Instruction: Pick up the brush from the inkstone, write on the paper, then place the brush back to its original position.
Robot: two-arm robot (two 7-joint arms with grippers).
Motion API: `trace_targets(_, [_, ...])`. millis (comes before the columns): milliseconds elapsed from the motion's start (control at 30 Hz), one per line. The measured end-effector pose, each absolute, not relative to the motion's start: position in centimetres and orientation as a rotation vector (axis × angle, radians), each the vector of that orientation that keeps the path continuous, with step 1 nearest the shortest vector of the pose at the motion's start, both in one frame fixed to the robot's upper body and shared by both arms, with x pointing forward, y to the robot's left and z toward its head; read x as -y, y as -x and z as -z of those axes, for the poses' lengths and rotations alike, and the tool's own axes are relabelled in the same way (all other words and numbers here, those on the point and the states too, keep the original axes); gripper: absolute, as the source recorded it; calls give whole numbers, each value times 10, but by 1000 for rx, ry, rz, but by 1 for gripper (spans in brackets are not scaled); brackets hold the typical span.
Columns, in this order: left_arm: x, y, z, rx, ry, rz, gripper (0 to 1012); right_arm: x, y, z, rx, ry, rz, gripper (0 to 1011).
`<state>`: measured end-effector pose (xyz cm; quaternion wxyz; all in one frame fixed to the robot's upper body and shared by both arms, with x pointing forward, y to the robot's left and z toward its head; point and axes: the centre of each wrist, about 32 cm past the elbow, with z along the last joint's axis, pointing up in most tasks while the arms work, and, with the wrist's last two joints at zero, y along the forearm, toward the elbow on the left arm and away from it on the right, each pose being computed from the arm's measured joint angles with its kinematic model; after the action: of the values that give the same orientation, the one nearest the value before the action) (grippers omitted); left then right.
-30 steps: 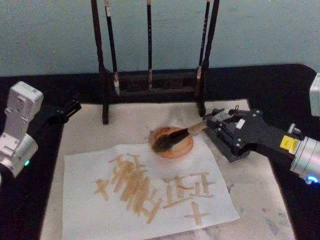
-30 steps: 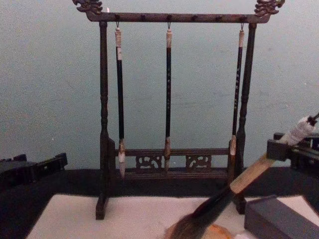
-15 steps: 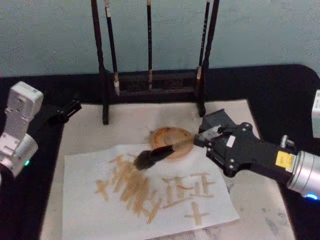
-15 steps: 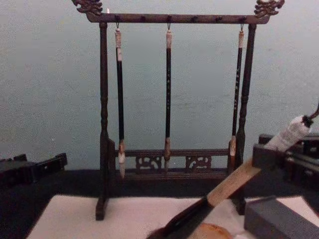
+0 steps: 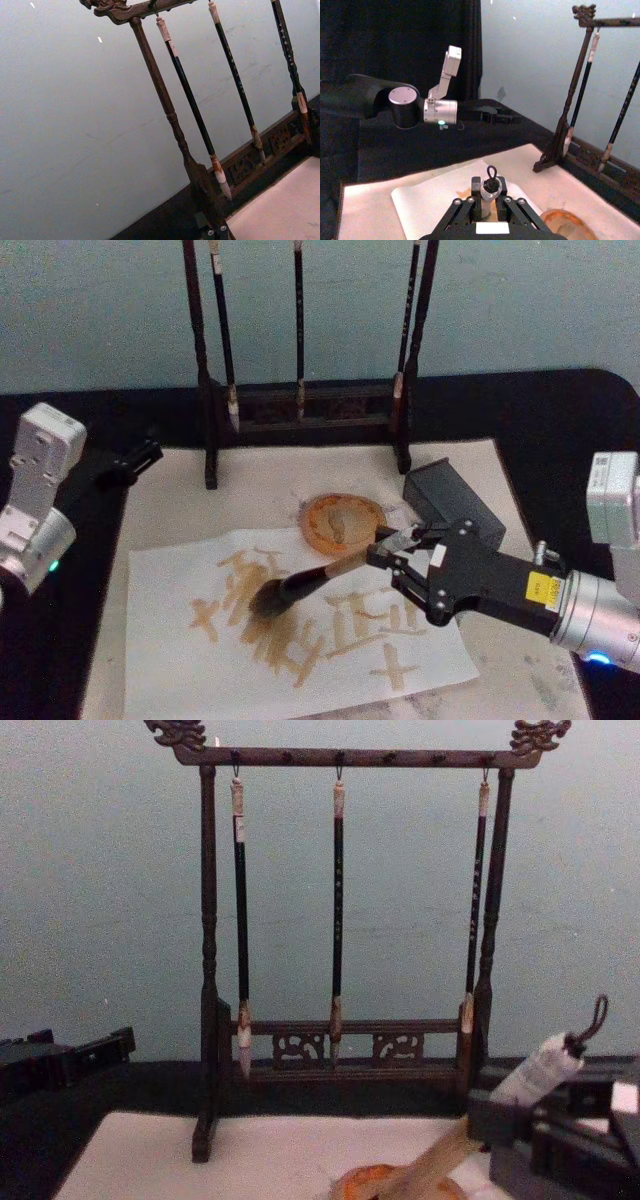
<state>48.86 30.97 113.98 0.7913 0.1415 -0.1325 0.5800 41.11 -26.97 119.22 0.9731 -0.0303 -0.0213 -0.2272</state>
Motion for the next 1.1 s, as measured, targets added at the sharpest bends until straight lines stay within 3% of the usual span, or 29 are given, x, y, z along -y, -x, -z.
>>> trace_targets(367, [-310, -489, -1140, 285, -304, -1248, 1002, 273, -411, -1178, -2, 60, 474, 161])
trace_targets(1100, [-310, -489, -1140, 285, -304, -1248, 1002, 329, -384, -1173, -9, 44, 599, 163])
